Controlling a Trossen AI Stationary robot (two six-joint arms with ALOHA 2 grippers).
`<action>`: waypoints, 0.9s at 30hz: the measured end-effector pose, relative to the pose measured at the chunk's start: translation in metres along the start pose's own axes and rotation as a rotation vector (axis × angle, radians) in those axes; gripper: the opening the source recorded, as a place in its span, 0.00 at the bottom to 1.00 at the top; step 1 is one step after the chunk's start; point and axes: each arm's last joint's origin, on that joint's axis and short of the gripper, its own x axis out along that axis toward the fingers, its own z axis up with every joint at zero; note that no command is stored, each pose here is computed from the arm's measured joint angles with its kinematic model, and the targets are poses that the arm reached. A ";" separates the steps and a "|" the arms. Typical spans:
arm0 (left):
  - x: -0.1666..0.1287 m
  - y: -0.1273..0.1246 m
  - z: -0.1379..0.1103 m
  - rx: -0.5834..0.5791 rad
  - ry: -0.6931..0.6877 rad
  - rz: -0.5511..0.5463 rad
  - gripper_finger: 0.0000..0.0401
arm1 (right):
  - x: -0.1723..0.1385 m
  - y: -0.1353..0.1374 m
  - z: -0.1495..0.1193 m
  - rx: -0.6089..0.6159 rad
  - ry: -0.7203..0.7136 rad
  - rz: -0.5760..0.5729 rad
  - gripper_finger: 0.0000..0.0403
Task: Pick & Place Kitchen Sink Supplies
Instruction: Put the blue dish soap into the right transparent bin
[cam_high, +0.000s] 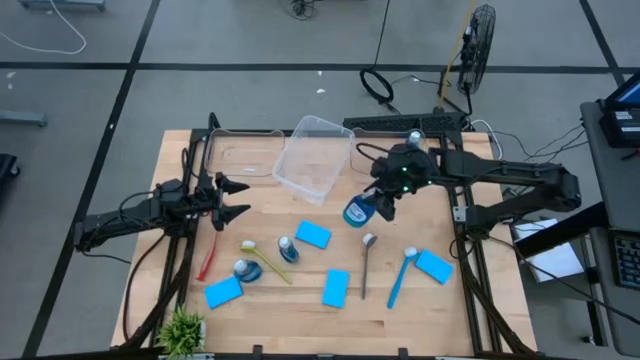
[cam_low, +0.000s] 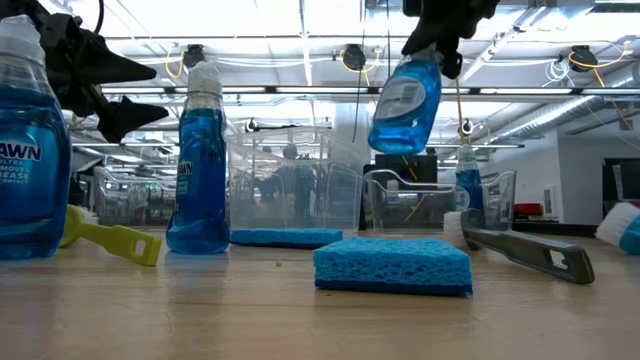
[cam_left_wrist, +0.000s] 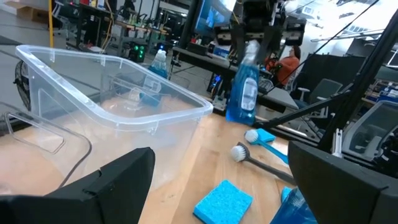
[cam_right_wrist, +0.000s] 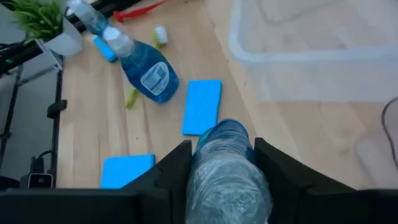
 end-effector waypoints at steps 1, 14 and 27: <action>0.000 0.000 0.000 0.000 0.000 0.000 0.91 | -0.003 0.001 0.000 -0.009 -0.010 0.002 0.34; 0.000 0.000 0.000 0.000 -0.003 -0.001 0.91 | -0.014 0.003 0.000 -0.033 -0.047 0.012 0.34; 0.000 0.000 0.000 -0.001 -0.003 -0.001 0.91 | -0.015 -0.003 0.003 0.317 -0.109 -0.100 0.34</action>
